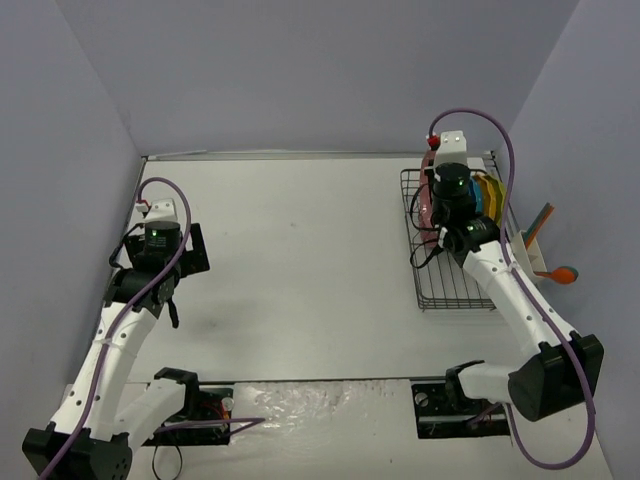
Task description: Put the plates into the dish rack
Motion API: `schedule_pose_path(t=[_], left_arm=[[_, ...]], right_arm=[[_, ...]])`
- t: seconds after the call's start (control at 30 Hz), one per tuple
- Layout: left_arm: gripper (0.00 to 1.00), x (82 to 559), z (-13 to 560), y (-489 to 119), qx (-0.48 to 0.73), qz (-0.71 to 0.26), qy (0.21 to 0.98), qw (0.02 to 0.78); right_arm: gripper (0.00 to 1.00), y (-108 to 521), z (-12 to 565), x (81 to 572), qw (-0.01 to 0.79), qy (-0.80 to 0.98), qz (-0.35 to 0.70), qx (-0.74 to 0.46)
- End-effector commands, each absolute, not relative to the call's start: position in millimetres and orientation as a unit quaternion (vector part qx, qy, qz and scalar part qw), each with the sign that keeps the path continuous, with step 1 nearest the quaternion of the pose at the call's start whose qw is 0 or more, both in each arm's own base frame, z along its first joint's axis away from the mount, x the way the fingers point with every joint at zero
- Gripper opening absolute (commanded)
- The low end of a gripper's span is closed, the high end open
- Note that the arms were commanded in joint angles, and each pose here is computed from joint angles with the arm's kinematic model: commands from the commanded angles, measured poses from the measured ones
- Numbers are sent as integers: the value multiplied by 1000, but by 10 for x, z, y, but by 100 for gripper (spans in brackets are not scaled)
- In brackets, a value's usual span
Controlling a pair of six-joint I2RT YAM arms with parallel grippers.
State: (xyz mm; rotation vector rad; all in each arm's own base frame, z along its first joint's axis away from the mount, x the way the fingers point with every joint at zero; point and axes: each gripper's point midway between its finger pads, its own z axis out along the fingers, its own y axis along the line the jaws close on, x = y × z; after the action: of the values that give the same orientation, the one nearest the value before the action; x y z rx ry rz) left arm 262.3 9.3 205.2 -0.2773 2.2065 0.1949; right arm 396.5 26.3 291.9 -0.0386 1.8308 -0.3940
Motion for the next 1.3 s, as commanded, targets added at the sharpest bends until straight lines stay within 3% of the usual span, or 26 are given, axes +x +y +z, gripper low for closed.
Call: schedule_pose_path(t=[0.0, 0.47, 1.03, 1.1, 1.2, 1.27], left_arm=[[97, 2703, 2205, 140, -114, 86, 873, 467], [97, 2692, 2192, 161, -114, 91, 873, 465], [97, 2703, 2176, 139, -111, 87, 875, 463], [97, 2703, 2176, 139, -111, 87, 875, 463], [97, 2698, 2178, 146, -112, 88, 875, 463], [97, 2702, 2177, 145, -112, 88, 875, 463]], right_arm=[[0, 36, 3714, 4125, 685, 705, -177, 51], [0, 10, 3119, 4500, 653, 738, -167, 36], [1, 134, 2339, 4551, 618, 775, -122, 53], [7, 151, 2305, 4546, 617, 777, -115, 55], [25, 169, 2301, 4525, 618, 776, -107, 57], [28, 178, 2315, 4504, 619, 776, -102, 57]])
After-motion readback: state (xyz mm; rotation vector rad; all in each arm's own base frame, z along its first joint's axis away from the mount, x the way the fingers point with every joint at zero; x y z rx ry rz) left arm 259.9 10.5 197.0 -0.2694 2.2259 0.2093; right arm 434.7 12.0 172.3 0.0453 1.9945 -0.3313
